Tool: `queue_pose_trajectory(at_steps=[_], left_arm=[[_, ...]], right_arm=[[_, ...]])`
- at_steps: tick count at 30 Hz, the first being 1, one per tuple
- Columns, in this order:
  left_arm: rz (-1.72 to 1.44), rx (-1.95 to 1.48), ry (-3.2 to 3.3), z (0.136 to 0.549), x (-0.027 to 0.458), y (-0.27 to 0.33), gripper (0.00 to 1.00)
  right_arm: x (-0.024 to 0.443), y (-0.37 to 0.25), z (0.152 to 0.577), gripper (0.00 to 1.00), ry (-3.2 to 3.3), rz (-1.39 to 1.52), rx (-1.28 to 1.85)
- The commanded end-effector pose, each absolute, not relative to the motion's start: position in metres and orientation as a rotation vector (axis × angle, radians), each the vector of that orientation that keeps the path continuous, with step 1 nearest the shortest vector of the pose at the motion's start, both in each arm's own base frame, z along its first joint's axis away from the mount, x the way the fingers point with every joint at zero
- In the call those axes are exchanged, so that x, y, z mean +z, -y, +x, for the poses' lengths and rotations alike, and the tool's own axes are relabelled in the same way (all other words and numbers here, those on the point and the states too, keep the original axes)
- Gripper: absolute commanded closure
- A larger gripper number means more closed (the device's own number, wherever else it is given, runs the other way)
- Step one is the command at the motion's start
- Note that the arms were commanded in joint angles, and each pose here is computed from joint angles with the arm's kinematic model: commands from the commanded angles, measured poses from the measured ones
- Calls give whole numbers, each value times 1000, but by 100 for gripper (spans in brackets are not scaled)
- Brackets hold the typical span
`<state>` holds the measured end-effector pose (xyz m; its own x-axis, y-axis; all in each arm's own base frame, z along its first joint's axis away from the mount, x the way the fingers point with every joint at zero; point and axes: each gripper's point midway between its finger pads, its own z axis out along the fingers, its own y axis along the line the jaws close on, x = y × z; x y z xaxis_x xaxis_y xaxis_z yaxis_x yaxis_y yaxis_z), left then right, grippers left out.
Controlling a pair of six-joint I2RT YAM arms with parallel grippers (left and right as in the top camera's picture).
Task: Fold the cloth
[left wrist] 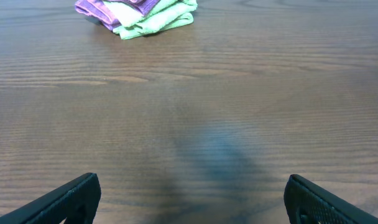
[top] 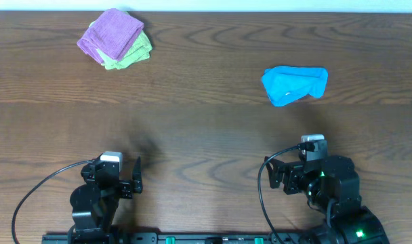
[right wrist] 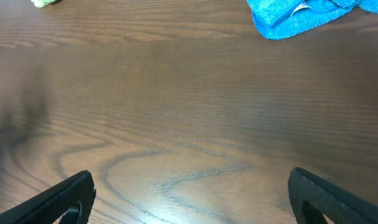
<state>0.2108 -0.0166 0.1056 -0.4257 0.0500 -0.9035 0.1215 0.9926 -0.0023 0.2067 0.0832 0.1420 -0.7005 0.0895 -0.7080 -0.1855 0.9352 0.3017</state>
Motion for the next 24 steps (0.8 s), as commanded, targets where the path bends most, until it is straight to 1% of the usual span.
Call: queue_pose_trajectory(at_steps=[1,10,12,15,19,24], left_arm=[[144,-67,-2019,210,100,17,5],[144,-67,-2019,210,100,17,5],[144,-67,-2019,210,100,17,5],[144,-67,-2019,210,100,17,5],[144,-67,-2019,210,100,17,5],[144,-67,-2019,210,100,17,5]], right_arm=[[141,-80,207,1,-2303,-38,448],[143,-79,206,1,-2294,-36,448],[146,-67,204,1,-2274,7,391],[146,-35,204,1,-2214,114,227],[130,-19,201,1,-2160,59,120],[106,-15,199,1,-2150,-2,87]])
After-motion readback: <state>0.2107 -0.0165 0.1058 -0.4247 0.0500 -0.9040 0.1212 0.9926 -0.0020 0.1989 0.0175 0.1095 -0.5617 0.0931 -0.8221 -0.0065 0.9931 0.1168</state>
